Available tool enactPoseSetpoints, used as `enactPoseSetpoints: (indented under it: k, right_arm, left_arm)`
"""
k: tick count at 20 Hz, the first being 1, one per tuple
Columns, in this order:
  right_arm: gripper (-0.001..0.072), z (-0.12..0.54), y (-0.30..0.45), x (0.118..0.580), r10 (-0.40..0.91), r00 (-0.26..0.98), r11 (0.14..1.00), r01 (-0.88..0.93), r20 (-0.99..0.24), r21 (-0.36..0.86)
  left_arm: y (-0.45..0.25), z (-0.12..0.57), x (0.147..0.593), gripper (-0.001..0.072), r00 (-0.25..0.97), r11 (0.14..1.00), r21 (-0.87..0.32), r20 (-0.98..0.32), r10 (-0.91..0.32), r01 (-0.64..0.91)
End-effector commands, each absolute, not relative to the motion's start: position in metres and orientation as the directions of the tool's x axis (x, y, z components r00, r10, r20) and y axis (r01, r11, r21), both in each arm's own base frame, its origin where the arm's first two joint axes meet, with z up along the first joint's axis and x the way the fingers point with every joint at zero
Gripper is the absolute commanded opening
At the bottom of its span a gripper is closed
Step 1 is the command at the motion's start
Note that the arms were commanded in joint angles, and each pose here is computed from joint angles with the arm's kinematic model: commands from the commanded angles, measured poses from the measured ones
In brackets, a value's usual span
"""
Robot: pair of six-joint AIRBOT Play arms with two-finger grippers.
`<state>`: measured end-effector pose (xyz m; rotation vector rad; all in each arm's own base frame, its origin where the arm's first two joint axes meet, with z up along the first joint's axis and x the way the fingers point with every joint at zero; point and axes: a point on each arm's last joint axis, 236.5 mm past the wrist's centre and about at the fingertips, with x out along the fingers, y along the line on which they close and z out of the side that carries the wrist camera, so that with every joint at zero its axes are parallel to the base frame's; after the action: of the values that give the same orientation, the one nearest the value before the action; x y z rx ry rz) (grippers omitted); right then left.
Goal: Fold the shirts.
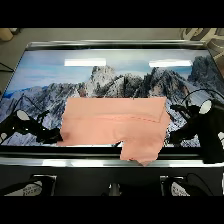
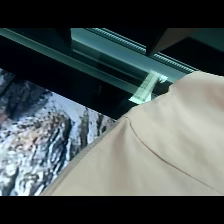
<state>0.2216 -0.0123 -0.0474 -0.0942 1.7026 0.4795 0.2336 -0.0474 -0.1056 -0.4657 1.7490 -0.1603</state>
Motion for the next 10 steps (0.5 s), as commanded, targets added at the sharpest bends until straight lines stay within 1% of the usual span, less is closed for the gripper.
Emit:
enactPoseSetpoints:
  k: [1,2,3,6,10]
  right_arm:
    - [0.0492,-0.056,0.006,0.199,0.257,-0.189,0.899,-0.313,-0.948,0.306]
    - [0.0492,-0.059,0.012,0.192,0.278,-0.197,0.892,-0.309,-0.940,0.329]
    - [0.0492,-0.065,0.019,0.186,0.303,-0.202,0.888,-0.296,-0.932,0.352]
    - [0.0492,-0.084,0.040,0.182,0.379,-0.163,0.879,-0.243,-0.911,0.410]
    - [0.0489,-0.101,0.052,0.182,0.419,-0.115,0.881,-0.187,-0.901,0.434]
  left_arm:
    - [-0.055,-0.109,0.244,0.0147,-0.121,0.911,-0.351,-0.916,-0.382,-0.218]
    - [-0.055,-0.109,0.244,0.0031,-0.121,0.911,-0.352,-0.916,-0.382,-0.217]
    - [-0.055,-0.109,0.244,0.0029,-0.120,0.911,-0.352,-0.916,-0.383,-0.217]
    - [-0.056,-0.107,0.242,0.0029,-0.126,0.910,-0.354,-0.914,-0.385,-0.214]
    - [-0.057,-0.101,0.241,0.0029,-0.124,0.911,-0.362,-0.912,-0.390,-0.200]
